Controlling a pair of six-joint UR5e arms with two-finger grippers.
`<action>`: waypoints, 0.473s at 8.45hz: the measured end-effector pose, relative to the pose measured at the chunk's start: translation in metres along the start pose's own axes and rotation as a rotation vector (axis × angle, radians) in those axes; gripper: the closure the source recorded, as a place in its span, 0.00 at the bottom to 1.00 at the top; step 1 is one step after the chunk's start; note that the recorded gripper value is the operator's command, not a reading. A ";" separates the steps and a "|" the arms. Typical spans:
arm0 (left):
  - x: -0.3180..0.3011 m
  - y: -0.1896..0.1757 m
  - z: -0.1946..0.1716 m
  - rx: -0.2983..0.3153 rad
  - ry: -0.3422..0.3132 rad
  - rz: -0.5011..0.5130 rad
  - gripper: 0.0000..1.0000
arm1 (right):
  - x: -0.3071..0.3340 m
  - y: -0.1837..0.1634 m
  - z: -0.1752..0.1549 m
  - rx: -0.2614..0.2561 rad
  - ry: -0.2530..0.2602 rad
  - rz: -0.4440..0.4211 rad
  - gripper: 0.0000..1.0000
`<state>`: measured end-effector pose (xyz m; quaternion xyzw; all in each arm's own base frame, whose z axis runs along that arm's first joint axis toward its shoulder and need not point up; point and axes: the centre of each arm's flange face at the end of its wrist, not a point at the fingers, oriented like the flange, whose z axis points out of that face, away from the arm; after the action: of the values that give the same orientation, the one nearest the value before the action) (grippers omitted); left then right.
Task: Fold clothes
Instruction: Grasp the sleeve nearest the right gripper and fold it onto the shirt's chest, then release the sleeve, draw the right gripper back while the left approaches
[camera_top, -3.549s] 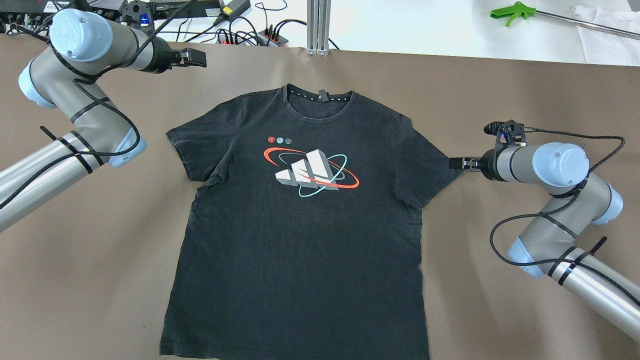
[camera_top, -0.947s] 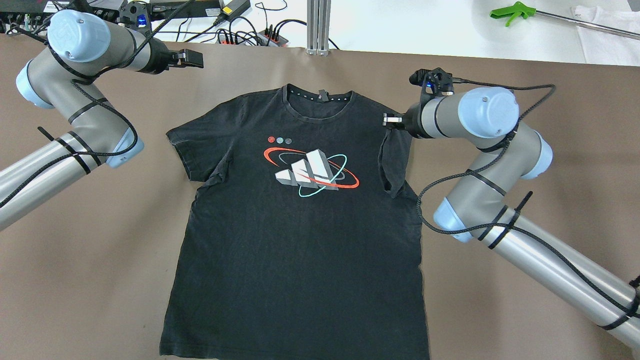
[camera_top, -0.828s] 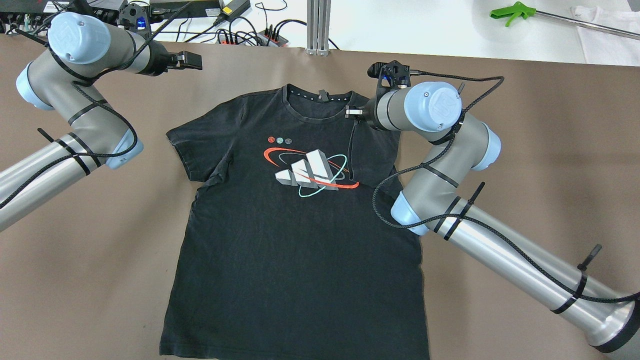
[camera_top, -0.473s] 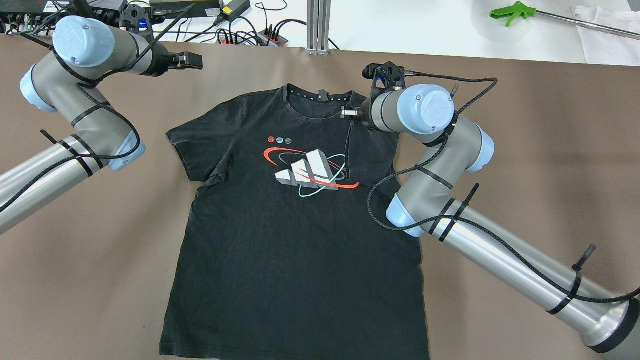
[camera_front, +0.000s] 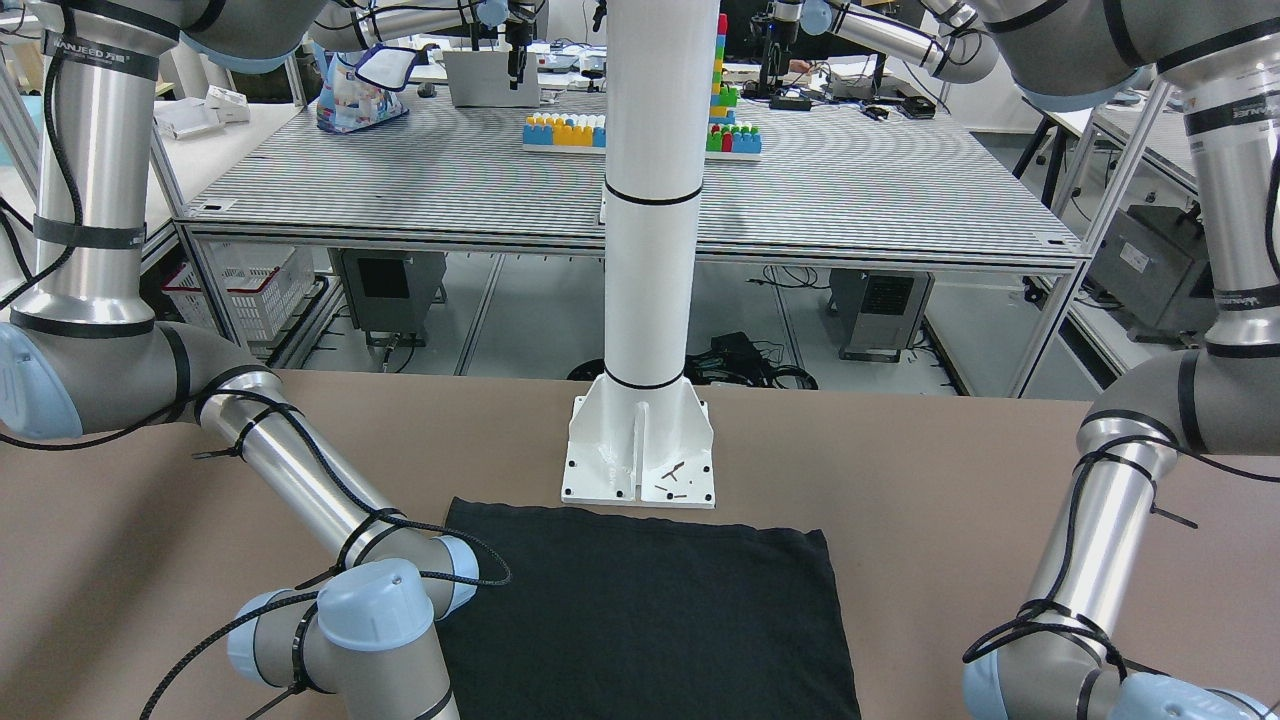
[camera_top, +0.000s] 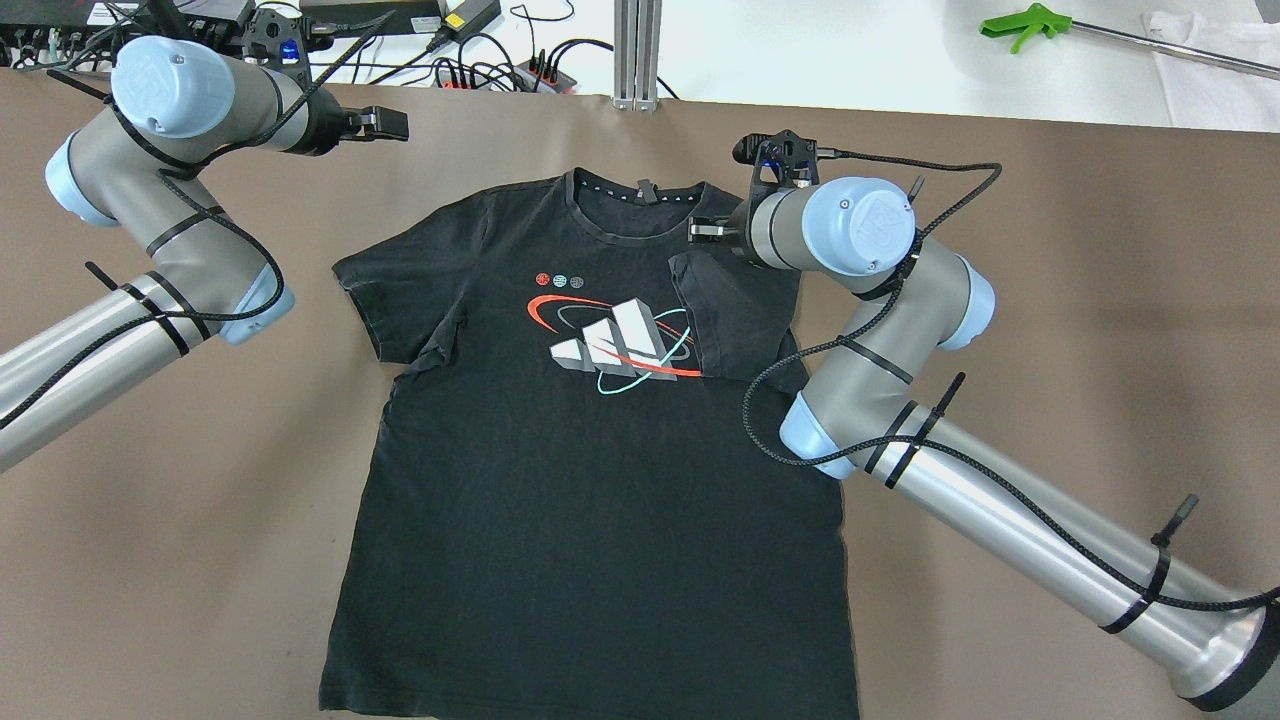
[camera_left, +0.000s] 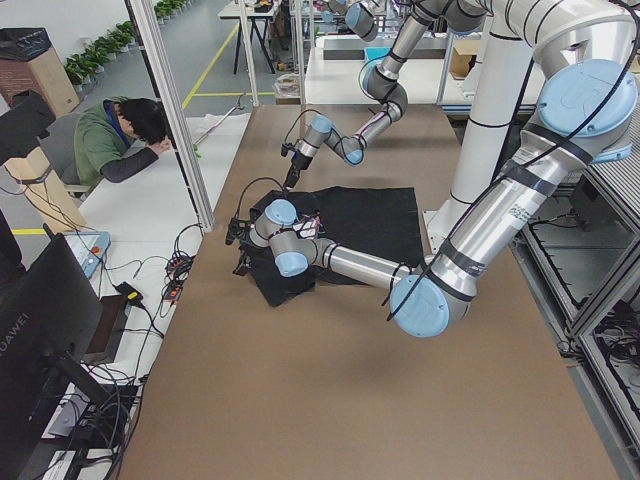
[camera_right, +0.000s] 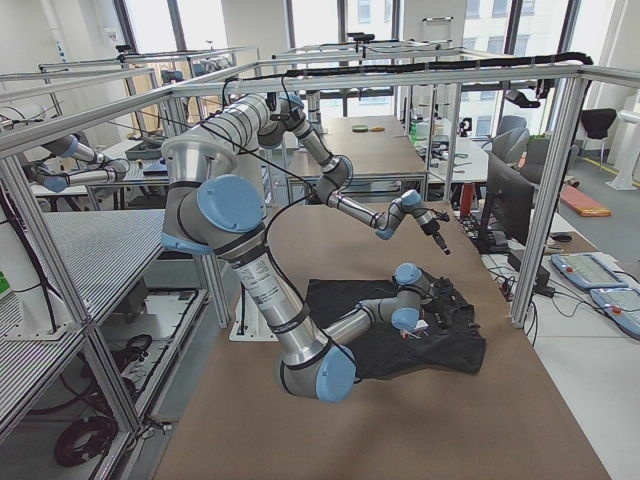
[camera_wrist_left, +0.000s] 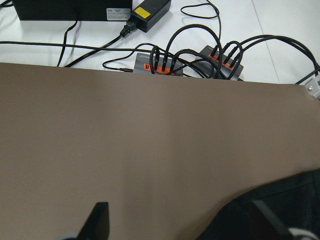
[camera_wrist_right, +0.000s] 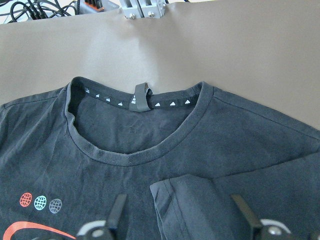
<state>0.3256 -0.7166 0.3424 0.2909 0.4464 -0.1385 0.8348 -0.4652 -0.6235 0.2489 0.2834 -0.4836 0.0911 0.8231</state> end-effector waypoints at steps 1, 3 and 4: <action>0.001 0.000 0.000 0.000 0.002 0.005 0.00 | 0.002 0.001 -0.001 -0.006 -0.003 0.008 0.06; -0.001 0.010 0.002 -0.014 0.007 0.040 0.00 | 0.022 -0.002 -0.008 -0.030 -0.008 0.026 0.06; -0.007 0.022 0.005 -0.029 0.003 0.078 0.00 | 0.040 -0.007 -0.019 -0.046 -0.015 0.038 0.06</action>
<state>0.3355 -0.7029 0.3586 0.2963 0.4378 -0.0988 0.8431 -0.4272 -0.6236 0.2730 0.2558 -0.4969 0.0934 0.8239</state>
